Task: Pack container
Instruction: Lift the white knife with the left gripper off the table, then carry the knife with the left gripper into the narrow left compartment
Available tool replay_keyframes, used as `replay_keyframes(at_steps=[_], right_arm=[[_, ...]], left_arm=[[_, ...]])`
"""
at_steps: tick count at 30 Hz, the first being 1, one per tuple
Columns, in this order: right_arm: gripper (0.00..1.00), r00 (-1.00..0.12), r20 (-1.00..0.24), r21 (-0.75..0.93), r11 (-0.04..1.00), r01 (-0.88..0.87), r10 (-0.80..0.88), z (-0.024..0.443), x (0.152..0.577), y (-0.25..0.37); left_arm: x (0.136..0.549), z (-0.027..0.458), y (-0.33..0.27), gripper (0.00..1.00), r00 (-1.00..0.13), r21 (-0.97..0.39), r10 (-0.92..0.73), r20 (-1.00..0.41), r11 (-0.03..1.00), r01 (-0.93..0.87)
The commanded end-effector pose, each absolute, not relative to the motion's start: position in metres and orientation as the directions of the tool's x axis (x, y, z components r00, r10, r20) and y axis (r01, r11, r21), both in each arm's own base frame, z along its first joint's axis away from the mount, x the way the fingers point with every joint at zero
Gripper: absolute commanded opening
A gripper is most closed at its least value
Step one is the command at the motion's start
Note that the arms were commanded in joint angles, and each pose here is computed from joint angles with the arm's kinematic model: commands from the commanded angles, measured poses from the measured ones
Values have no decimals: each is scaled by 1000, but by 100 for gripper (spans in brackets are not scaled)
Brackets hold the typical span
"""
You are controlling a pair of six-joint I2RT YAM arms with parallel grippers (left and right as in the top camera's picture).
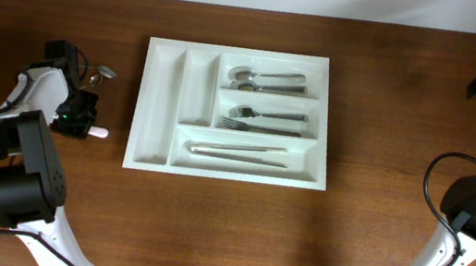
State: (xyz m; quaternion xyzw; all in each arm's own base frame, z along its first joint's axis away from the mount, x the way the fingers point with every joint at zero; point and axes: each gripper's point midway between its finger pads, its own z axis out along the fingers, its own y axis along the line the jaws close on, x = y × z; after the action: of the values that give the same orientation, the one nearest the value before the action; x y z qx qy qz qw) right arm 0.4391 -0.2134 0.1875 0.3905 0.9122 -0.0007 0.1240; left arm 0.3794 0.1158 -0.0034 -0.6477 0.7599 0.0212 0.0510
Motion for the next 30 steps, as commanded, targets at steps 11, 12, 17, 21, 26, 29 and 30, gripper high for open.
replay_keyframes(at_steps=[11, 12, 17, 21, 26, 29, 30], right_arm=[[99, -661, -265, 110, 703, 703, 702, 205, 439, -211], [99, -661, -265, 110, 703, 703, 702, 205, 439, -211], [99, -661, -266, 110, 703, 703, 702, 205, 439, -211], [99, -661, -265, 110, 703, 703, 702, 205, 439, -211], [99, -661, -265, 110, 703, 703, 702, 205, 439, -211], [99, -661, -266, 110, 703, 703, 702, 205, 439, -211], [99, -661, -266, 110, 703, 703, 702, 205, 439, -211]], left_arm=[[360, -28, 102, 2, -186, 50, -982, -22, 185, -981], [362, -25, 103, 2, -186, 45, -982, -26, 185, -982], [377, -3, 107, 2, -185, 6, -982, -43, 185, -983], [387, 11, 110, 2, -205, -23, -977, -60, 207, -978], [391, 18, 112, 2, -204, -30, -977, -70, 206, -978], [391, 18, 112, 2, -204, -30, -976, -70, 207, -978], [391, 18, 112, 2, -208, -30, -976, -71, 211, -977]])
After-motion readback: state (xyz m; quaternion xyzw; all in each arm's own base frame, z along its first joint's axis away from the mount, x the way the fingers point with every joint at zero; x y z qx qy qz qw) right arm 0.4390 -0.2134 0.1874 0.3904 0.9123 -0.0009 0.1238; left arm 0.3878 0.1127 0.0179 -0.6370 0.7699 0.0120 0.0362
